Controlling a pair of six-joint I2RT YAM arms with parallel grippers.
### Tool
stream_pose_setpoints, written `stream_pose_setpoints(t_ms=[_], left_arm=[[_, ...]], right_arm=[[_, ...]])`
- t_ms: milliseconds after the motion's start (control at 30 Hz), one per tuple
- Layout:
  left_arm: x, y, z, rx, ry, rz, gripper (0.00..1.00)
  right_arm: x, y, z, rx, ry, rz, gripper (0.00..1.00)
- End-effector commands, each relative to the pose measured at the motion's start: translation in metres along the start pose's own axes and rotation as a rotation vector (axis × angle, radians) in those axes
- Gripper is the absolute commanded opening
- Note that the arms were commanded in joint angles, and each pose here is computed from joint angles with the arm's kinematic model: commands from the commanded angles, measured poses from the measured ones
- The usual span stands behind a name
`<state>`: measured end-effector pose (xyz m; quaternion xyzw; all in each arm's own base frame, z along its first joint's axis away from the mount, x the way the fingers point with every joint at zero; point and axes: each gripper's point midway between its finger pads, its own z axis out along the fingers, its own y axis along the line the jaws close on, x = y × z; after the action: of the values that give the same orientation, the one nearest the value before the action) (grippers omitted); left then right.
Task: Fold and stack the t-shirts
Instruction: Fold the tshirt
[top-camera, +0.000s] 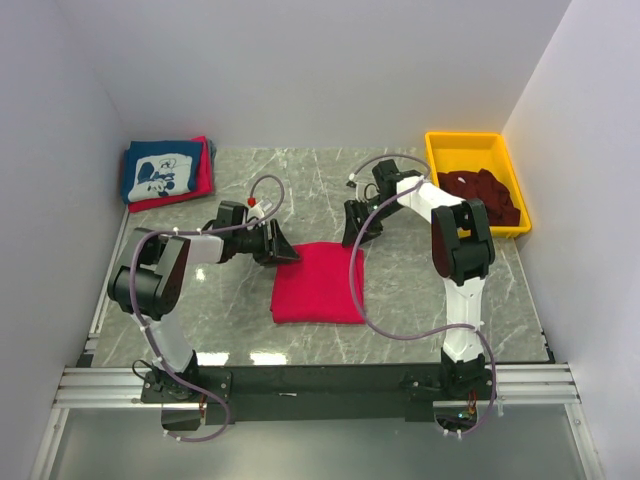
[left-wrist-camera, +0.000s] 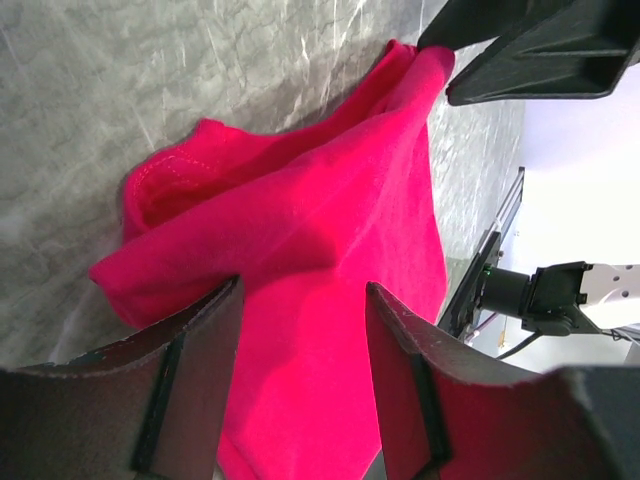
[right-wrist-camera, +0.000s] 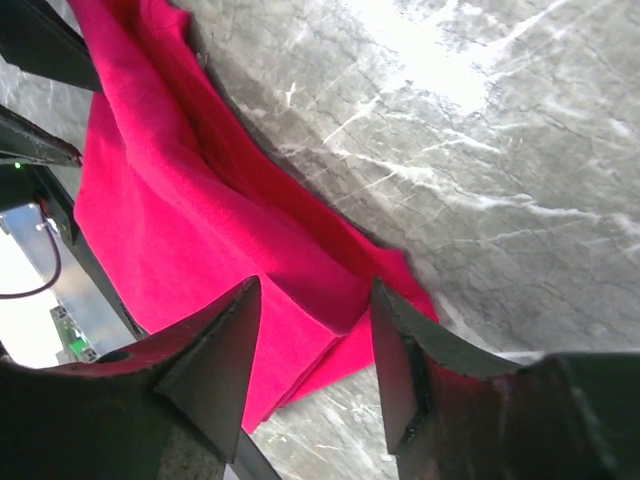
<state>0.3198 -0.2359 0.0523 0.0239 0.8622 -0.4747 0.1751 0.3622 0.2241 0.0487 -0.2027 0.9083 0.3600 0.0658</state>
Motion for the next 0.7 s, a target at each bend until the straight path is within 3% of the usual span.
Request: stream_pose_setpoints(t_ms=[0, 100, 167, 267, 300, 333, 667], left_arm=[[-0.015, -0.005, 0.002, 0.018, -0.027, 0.024, 0.57], [-0.017, -0.003, 0.003, 0.008, -0.027, 0.02, 0.57], [-0.019, -0.002, 0.004, 0.006, -0.031, 0.025, 0.57], [-0.018, 0.0, 0.004, -0.001, -0.033, 0.02, 0.57], [-0.017, 0.001, 0.004, -0.005, -0.032, 0.02, 0.57], [-0.017, 0.002, 0.004, -0.011, -0.035, 0.02, 0.57], [-0.019, 0.029, 0.006, -0.141, -0.052, 0.008, 0.56]], right_arm=[[0.001, 0.011, -0.004, -0.024, 0.001, -0.049, 0.53], [0.006, 0.011, -0.006, -0.019, 0.012, -0.061, 0.48], [0.009, 0.013, -0.008, -0.016, 0.018, -0.067, 0.38], [0.009, 0.016, -0.015, -0.006, 0.017, -0.075, 0.16], [0.008, 0.018, -0.019, 0.001, 0.02, -0.076, 0.03], [0.007, 0.019, -0.022, 0.011, 0.019, -0.08, 0.0], [0.015, 0.026, -0.057, 0.116, 0.066, -0.077, 0.0]])
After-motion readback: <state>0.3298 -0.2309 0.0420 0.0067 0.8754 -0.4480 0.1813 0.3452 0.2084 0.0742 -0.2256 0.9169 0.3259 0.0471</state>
